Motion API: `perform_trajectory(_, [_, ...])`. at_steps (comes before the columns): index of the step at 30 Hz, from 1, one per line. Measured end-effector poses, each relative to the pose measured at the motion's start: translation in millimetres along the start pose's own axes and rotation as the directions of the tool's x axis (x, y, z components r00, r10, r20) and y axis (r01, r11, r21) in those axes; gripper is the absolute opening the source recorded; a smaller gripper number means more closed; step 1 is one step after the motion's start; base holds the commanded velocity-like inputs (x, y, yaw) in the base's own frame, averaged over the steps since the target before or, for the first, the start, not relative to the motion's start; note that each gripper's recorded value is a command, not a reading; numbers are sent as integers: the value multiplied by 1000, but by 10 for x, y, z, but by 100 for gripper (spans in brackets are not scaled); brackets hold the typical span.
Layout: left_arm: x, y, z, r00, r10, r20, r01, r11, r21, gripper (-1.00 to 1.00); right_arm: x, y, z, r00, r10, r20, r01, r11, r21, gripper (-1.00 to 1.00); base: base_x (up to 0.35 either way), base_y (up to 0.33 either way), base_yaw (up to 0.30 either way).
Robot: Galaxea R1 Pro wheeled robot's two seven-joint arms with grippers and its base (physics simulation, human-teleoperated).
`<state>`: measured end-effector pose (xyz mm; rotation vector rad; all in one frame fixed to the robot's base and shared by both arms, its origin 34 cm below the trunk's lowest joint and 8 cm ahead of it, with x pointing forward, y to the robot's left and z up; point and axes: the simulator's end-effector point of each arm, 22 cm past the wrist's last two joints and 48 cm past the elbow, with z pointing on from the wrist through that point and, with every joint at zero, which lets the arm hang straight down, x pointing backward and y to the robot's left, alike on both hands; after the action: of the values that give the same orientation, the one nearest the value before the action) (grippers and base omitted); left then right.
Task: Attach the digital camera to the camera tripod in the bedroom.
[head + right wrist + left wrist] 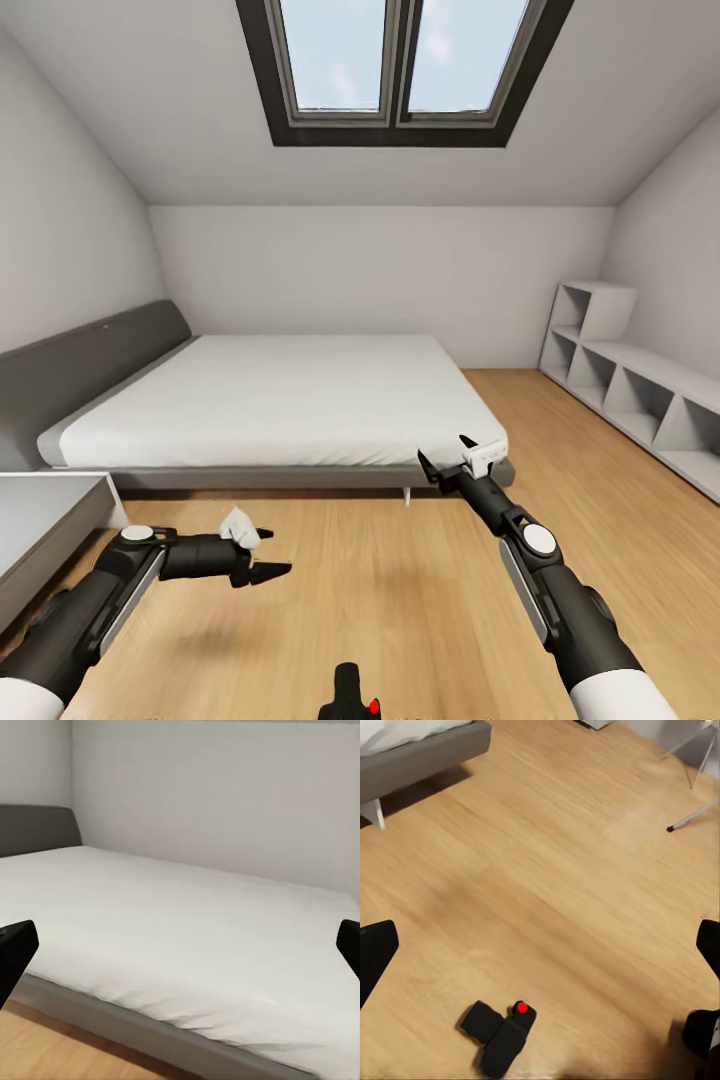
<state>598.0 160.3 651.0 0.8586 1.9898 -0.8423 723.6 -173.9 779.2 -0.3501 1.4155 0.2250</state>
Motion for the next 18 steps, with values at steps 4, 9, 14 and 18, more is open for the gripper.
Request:
perform_trajectory(4, [221,-82,126,998,39,-55,-38,999,20,100,84,19,-27,1000,0,0,0,1000,-1,100,0,0,0])
perform_trajectory(9, [461,-130,219,992,71,-105,-68,997,35,100,282,35,-69,1000,6,-19,-6,1000,2,100,0,0,0])
perform_trajectory(14, [638,-103,255,990,66,-122,-62,997,34,100,448,53,-111,999,11,-32,-11,1000,3,100,0,0,0])
perform_trajectory(18, [835,-75,293,989,54,-141,-49,998,36,100,558,69,-143,999,12,-37,-12,1000,4,100,0,0,0])
